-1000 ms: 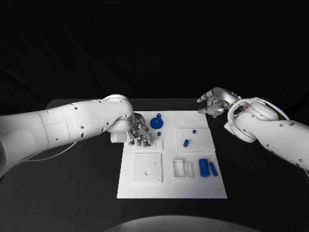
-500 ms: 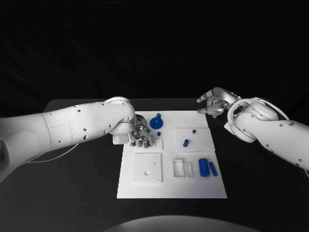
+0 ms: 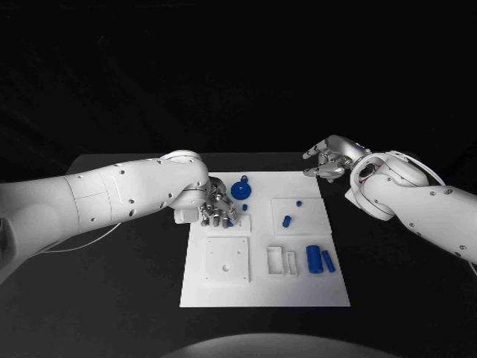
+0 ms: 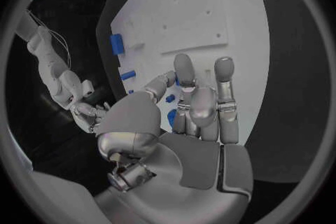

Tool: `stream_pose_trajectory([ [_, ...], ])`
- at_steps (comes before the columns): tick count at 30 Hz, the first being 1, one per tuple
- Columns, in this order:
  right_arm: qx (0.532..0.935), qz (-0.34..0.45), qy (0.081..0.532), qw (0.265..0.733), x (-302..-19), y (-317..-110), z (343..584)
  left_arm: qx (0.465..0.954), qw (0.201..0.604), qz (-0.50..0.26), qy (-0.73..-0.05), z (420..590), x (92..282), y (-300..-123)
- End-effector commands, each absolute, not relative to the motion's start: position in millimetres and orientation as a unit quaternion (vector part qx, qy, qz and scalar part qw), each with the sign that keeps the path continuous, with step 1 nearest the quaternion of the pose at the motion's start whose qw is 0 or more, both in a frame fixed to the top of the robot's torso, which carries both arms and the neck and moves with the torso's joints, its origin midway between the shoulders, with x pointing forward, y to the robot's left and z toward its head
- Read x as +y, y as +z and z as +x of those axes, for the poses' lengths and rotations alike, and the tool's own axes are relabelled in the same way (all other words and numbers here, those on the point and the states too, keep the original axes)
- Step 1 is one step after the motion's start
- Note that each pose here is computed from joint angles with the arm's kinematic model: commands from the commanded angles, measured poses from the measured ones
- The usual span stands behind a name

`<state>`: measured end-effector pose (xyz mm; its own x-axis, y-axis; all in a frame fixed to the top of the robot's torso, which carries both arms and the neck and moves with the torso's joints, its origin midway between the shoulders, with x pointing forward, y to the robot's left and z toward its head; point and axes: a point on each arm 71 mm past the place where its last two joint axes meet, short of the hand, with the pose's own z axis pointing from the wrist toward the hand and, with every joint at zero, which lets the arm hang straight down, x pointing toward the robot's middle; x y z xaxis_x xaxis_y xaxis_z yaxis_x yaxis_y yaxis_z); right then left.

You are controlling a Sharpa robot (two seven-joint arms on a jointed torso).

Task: Assemble the parts on the task board

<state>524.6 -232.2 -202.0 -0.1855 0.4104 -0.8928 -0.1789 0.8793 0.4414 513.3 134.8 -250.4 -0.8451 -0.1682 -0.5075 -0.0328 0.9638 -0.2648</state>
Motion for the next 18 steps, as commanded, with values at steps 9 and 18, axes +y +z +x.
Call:
stream_pose_trajectory([
  [9,0.737,0.073,0.23,0.632,-233.1,-202.5,524.4,0.951,0.281,-0.053,-0.115,512.0,138.3,-254.3],
  [18,0.736,0.074,0.228,0.633,-234.9,-202.9,524.7,0.944,0.302,-0.06,-0.115,513.8,143.4,-252.6],
])
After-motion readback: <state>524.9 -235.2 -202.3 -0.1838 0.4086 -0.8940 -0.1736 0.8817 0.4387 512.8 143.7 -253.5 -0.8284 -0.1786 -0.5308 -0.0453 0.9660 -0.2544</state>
